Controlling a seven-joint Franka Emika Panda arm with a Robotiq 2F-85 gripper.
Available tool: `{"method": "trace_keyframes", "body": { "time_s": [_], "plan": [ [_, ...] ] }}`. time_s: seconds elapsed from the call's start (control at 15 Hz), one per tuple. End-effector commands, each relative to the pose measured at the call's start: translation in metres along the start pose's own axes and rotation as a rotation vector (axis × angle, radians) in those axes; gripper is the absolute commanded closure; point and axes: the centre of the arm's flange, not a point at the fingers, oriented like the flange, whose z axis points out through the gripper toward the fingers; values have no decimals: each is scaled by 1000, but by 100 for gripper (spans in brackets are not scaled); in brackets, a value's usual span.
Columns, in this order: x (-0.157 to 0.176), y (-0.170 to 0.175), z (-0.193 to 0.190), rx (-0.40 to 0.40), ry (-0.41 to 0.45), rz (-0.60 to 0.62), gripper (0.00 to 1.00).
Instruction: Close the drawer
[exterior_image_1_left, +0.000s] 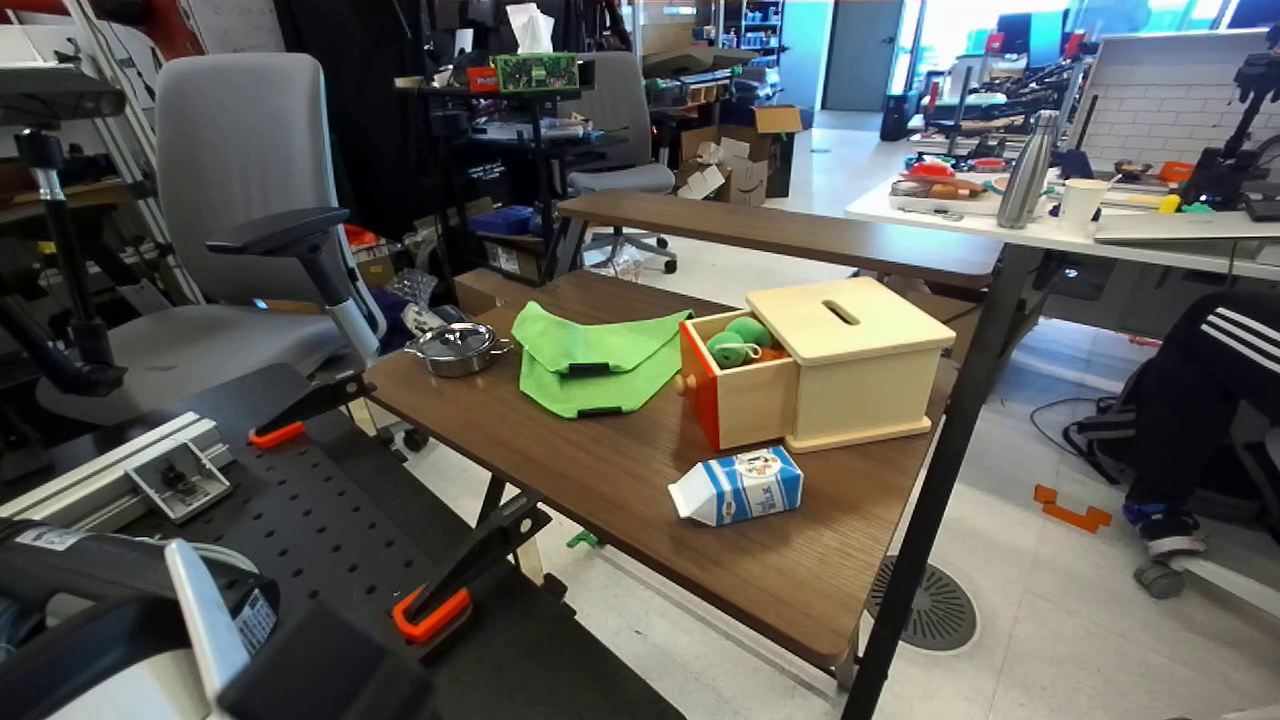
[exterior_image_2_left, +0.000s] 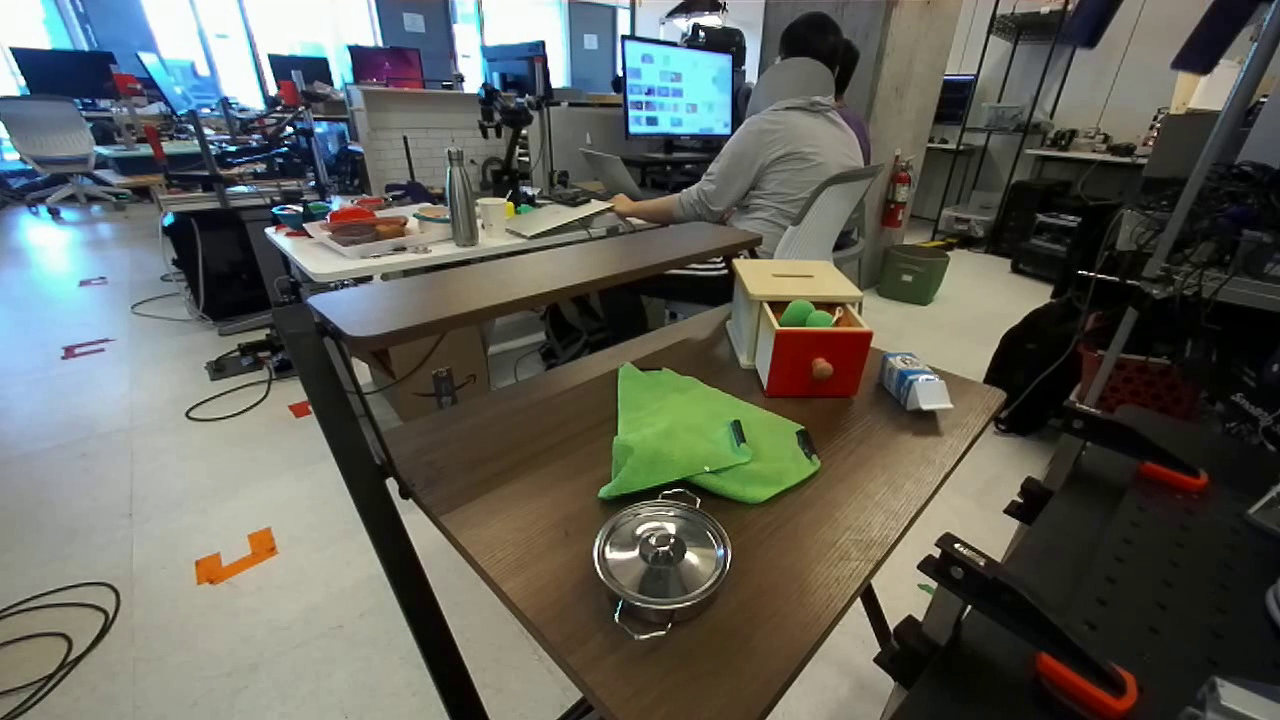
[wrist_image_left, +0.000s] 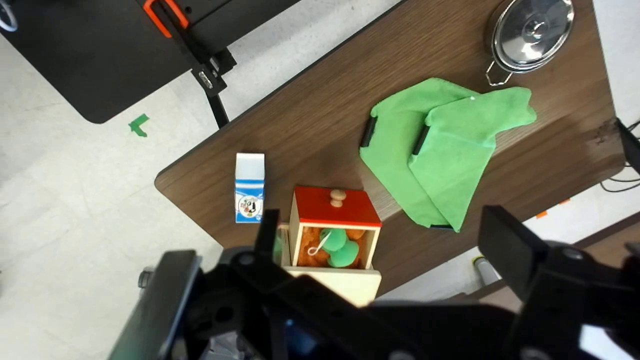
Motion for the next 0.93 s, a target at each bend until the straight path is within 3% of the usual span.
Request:
{"method": "trace_keyframes", "body": {
  "time_s": [0.0,0.53,0.87],
  "plan": [
    [14,-16,61,-47,-16,47,0],
    [25,-32,172,-127,-43,88,0],
    [41,-33,221,-181,-64,122,0]
  ]
}}
